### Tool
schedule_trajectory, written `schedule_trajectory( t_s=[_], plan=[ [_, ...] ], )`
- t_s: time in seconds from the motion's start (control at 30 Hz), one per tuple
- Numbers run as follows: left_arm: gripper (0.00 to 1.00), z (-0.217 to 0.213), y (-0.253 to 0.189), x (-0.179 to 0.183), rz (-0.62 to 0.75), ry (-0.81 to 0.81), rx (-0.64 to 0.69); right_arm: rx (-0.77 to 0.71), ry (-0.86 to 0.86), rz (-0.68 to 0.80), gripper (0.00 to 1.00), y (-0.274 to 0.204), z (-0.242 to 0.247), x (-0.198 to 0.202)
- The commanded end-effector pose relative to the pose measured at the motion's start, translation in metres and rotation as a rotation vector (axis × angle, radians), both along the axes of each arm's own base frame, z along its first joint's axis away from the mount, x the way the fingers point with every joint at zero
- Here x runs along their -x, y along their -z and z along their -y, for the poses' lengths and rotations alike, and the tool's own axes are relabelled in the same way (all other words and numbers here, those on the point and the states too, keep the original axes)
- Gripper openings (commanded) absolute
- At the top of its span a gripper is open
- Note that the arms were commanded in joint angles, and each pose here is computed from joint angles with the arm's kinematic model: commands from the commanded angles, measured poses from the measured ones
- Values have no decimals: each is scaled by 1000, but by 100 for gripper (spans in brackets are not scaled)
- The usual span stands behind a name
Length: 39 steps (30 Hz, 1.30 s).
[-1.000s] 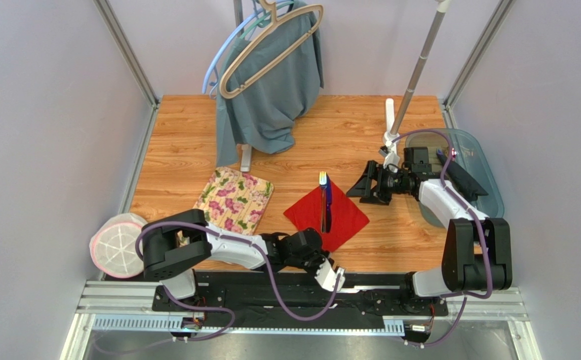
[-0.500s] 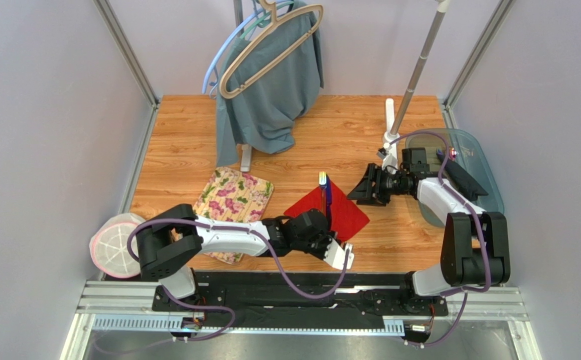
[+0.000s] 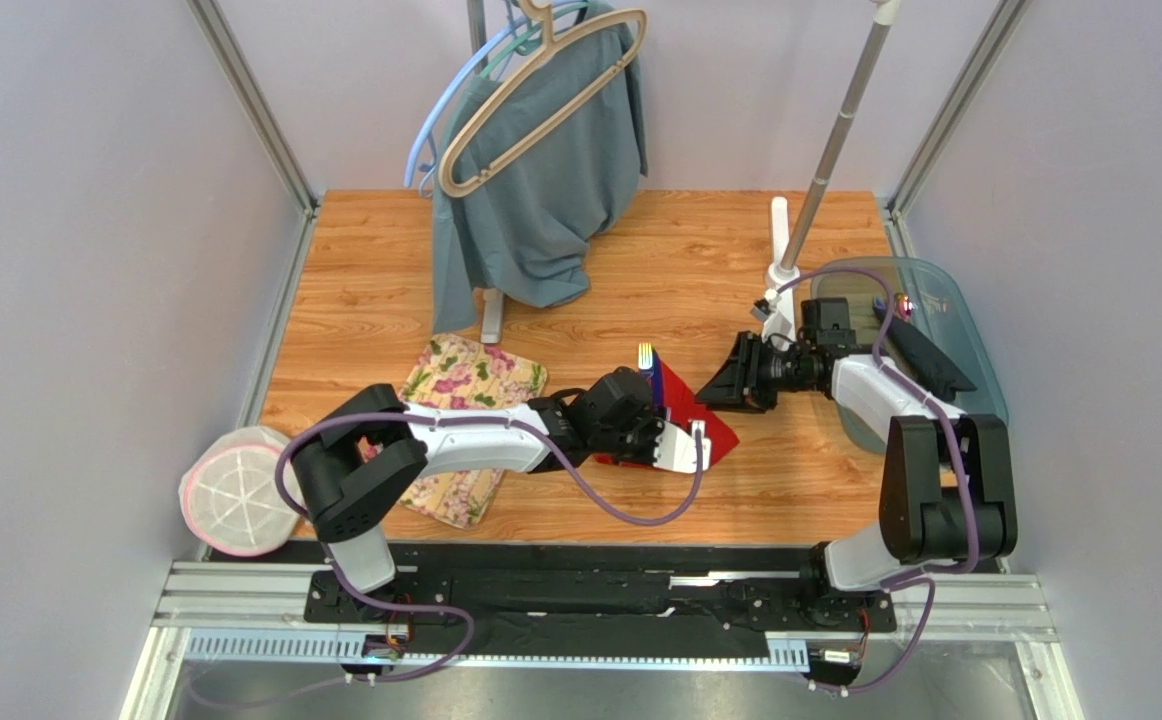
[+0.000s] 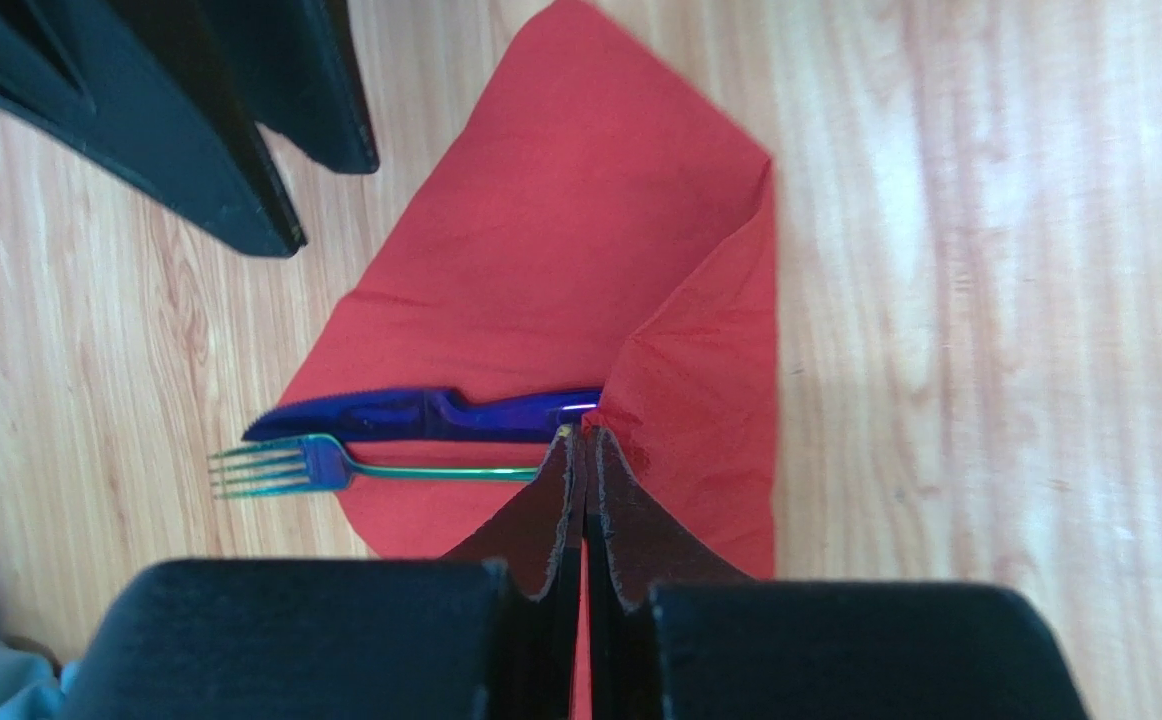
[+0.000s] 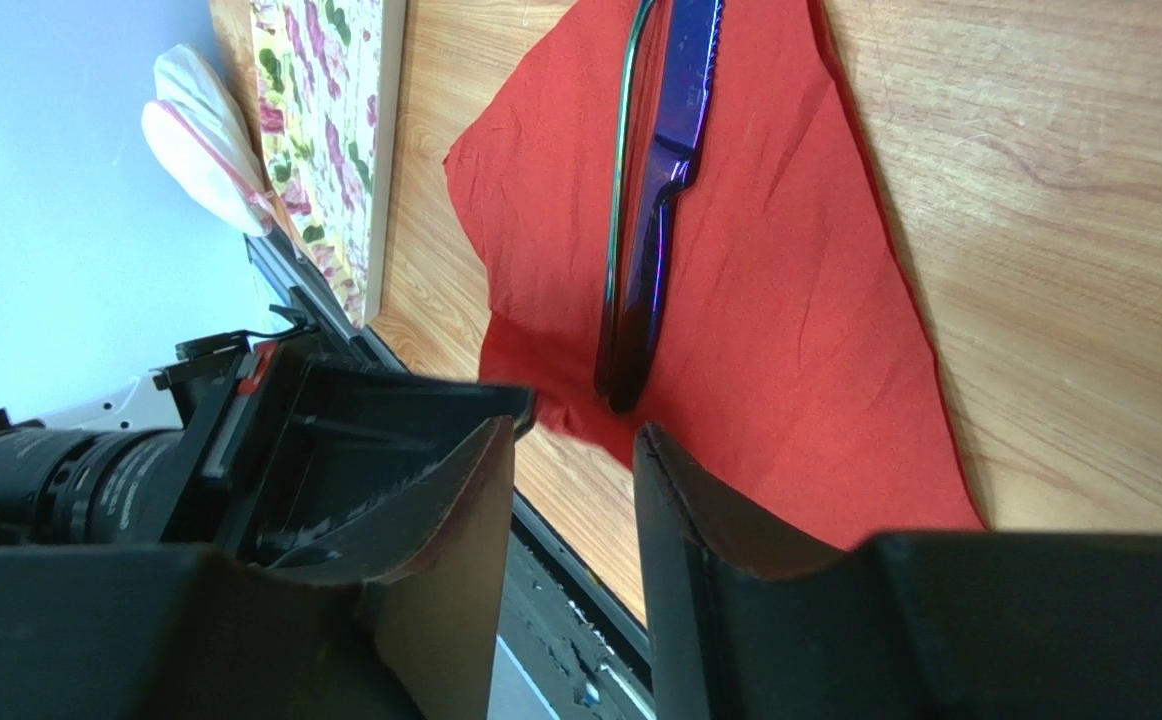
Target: Place the utensils on the paper napkin and roll it up
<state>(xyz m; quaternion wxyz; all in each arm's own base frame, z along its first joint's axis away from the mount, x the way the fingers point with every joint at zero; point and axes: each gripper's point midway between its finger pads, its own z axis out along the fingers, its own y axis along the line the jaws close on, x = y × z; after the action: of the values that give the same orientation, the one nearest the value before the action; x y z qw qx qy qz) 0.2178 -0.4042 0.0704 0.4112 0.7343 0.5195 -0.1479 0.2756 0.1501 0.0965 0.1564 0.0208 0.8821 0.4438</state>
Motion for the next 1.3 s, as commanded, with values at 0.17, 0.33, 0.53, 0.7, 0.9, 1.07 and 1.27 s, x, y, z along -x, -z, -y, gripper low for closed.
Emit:
schedule_trajectory(
  t_s=[0.17, 0.33, 0.53, 0.7, 0.9, 1.07, 1.27],
  plan=[
    [0, 15, 4, -22, 2, -39, 43, -77, -21, -78, 9, 15, -13, 12],
    [4, 18, 5, -27, 3, -66, 52, -75, -48, -142, 4, 27, -23, 26],
    [21, 16, 8, -31, 5, -85, 40, -59, -95, -184, 4, 40, -33, 36],
    [32, 12, 9, -34, -19, -109, 43, -5, -141, -183, 8, 52, -38, 43],
    [33, 14, 0, -39, -45, -149, 69, 47, -185, -186, 8, 61, -46, 48],
    [34, 14, -13, -38, -98, -189, 96, 94, -189, -207, 7, 71, -45, 48],
    [34, -16, -38, -13, -391, -316, 108, 123, -184, -212, 5, 75, -42, 48]
  ],
)
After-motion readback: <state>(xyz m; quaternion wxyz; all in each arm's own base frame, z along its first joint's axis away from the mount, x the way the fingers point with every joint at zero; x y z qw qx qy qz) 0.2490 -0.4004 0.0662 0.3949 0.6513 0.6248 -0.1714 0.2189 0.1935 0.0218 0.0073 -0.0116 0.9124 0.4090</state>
